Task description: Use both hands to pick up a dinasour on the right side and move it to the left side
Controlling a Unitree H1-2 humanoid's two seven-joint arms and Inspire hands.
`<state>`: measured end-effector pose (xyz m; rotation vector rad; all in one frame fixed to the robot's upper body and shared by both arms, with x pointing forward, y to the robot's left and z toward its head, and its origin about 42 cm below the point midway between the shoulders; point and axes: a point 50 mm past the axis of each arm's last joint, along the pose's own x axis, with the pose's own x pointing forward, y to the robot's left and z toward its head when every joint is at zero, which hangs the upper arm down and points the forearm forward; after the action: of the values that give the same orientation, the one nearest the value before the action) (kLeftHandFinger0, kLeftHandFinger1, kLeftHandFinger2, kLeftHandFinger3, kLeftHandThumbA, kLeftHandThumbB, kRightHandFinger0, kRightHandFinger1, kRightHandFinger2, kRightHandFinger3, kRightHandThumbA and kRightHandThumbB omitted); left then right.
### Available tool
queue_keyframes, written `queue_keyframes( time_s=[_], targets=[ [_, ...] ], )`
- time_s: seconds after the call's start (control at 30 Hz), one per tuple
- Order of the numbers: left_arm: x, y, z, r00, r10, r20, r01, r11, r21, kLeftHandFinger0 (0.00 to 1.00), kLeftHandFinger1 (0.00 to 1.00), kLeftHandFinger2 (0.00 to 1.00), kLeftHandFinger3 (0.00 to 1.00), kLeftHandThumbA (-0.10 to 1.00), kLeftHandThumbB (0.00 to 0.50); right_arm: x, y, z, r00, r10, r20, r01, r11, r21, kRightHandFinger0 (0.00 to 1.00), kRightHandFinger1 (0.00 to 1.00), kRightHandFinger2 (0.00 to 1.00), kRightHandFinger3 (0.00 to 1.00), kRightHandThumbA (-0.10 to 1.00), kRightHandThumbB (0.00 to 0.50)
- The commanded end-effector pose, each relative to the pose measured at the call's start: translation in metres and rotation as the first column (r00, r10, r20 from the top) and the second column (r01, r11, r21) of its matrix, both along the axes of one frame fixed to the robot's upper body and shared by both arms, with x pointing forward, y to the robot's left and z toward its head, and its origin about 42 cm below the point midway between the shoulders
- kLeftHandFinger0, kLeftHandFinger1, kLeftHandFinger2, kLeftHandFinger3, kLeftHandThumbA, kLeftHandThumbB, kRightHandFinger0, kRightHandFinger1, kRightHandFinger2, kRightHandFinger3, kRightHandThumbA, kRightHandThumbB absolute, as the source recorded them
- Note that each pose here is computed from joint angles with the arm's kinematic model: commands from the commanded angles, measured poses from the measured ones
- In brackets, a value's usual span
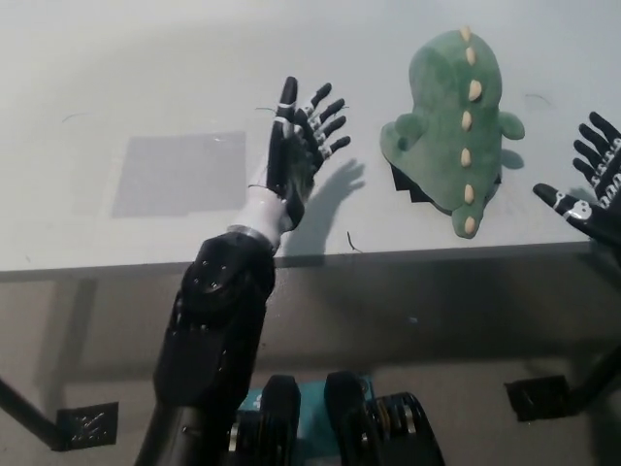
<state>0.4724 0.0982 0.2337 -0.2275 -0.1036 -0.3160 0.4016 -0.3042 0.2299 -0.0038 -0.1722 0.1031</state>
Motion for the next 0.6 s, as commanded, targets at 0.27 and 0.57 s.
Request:
queue_keyframes(
  time_s=[0.27, 0.57],
  targets=[
    [0.020, -0.043, 0.029, 0.995, -0.092, -0.038, 0.085, 0.985, -0.148, 1.00, 1.00, 1.00, 1.00, 1.00, 0.348, 0.041, 0.012, 0.016, 0.998, 0.015, 0.054, -0.015, 1.000, 0.008, 1.00, 1.00, 1.00, 1.00, 1.00, 0.149],
    [0.042, -0.057, 0.028, 0.989, -0.089, -0.118, 0.073, 0.988, -0.133, 1.00, 1.00, 1.00, 1.00, 1.00, 0.352, 0.072, 0.020, 0.011, 1.000, 0.017, 0.023, -0.017, 1.000, -0.003, 1.00, 1.00, 1.00, 1.00, 1.00, 0.172]
  ],
)
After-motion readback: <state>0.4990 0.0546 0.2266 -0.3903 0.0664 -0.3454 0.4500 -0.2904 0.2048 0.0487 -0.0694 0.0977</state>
